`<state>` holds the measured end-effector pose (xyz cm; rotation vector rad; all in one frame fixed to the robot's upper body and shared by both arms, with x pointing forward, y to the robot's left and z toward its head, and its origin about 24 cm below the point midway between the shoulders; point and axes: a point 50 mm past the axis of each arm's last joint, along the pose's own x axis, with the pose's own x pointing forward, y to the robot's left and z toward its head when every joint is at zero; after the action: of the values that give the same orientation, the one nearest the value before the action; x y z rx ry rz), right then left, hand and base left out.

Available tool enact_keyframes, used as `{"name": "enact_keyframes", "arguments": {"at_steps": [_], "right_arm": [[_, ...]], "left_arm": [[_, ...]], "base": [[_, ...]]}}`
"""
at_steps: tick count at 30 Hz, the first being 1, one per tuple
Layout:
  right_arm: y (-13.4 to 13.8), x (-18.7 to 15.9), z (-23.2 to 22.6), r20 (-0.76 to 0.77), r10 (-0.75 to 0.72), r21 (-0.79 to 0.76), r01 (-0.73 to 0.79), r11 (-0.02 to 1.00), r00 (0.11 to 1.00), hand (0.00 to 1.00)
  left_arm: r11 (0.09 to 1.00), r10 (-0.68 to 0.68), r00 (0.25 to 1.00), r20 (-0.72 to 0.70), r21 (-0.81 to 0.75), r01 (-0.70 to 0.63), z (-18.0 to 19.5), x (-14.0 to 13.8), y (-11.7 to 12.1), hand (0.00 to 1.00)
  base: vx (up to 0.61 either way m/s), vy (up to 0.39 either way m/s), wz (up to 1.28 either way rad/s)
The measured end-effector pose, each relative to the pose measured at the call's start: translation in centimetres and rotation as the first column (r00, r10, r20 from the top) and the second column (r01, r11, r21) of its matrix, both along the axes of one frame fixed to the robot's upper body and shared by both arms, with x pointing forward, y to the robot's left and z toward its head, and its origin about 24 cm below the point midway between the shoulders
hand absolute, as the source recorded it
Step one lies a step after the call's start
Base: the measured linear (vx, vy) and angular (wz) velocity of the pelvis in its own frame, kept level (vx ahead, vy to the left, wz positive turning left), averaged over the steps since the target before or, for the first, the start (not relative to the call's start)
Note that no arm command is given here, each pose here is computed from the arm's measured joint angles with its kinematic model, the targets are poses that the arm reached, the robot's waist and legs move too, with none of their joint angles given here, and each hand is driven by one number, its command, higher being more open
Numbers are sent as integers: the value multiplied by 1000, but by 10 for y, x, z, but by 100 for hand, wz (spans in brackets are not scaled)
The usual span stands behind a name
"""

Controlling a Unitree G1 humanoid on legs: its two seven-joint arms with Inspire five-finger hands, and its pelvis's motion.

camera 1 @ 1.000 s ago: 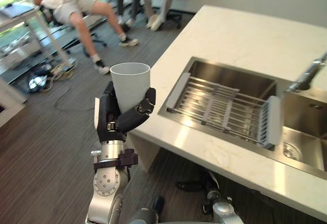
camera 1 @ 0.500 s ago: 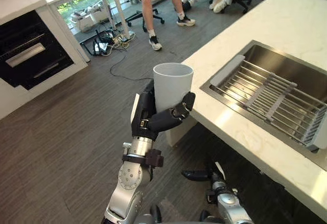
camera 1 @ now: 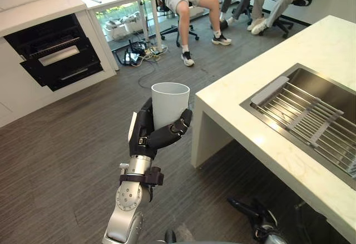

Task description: Walk over to the sink, pick up the cup, carry it to the dishwasher, place the cup inside the dishwasher, then close the dishwasher door

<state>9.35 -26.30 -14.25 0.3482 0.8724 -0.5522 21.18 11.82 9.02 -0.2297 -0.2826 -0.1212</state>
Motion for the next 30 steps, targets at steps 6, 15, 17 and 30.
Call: {"name": "enact_keyframes", "arguments": {"at_steps": [6, 15, 17, 30], "right_arm": [[5, 50, 34, 205, 151, -98, -133, 986, 967, 100], [87, 54, 43, 165, 483, -281, -428, 859, 860, 100], [87, 52, 41, 150, 487, -268, -439, 858, 860, 100], [89, 47, 24, 139, 443, -157, -422, 893, 885, 100]], "left_arm": [[999, 38, 999, 27, 21, -39, 4, -14, 16, 0], [996, 44, 999, 24, -74, -42, 9, -13, -8, 0], [992, 42, 998, 40, -120, -37, 14, -12, -13, 0], [996, 29, 998, 62, -82, -24, 17, -3, -8, 0]], "base": [[120, 59, 74], [208, -194, 145], [277, -163, 109], [92, 23, 35]]}}
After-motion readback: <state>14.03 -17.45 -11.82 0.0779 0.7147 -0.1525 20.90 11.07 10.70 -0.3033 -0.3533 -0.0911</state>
